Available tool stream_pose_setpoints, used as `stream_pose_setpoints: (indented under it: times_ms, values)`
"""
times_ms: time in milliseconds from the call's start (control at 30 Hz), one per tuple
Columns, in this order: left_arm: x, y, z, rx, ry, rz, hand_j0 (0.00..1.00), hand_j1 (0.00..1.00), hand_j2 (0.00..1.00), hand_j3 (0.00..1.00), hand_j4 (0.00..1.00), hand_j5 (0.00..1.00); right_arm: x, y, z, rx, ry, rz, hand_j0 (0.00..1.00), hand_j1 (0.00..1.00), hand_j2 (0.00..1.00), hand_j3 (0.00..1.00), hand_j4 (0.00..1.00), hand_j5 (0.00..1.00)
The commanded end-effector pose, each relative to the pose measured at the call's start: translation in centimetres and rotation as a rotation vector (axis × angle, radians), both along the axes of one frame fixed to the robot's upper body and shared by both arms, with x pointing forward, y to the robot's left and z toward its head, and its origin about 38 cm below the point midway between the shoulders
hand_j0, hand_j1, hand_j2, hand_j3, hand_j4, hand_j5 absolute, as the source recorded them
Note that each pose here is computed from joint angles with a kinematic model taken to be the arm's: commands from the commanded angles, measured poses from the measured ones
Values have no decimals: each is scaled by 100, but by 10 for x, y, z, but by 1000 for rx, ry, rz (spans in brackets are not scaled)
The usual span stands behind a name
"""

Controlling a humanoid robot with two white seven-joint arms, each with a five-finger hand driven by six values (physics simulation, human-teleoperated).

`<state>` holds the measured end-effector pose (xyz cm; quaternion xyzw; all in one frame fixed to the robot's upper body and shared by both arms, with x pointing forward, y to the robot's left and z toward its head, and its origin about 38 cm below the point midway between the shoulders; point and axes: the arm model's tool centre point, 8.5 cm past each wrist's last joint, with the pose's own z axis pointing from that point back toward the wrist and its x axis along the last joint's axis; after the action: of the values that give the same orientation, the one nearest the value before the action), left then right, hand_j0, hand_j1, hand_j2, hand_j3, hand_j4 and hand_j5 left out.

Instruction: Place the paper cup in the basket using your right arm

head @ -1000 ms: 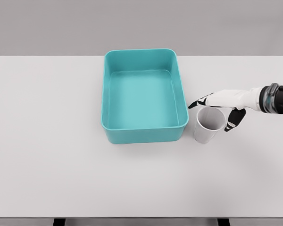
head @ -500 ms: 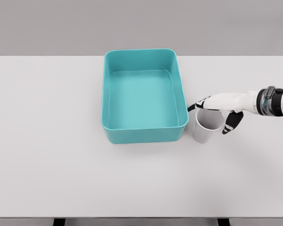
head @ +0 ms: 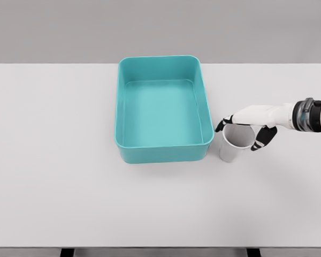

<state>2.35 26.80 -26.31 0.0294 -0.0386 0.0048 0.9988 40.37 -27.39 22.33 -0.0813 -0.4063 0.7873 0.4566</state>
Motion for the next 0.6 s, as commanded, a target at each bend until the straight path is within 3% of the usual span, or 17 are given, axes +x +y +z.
stream_pose_setpoints:
  times_ms: [0, 567]
  values:
    - [0, 0, 0, 0, 0, 0, 100, 100, 100, 100, 100, 100, 0, -3, 1, -1, -2, -4, 78, 78, 78, 78, 78, 78]
    - [0, 0, 0, 0, 0, 0, 100, 100, 100, 100, 100, 100, 1, -24, 21, -9, -50, -28, 77, 77, 77, 77, 77, 77]
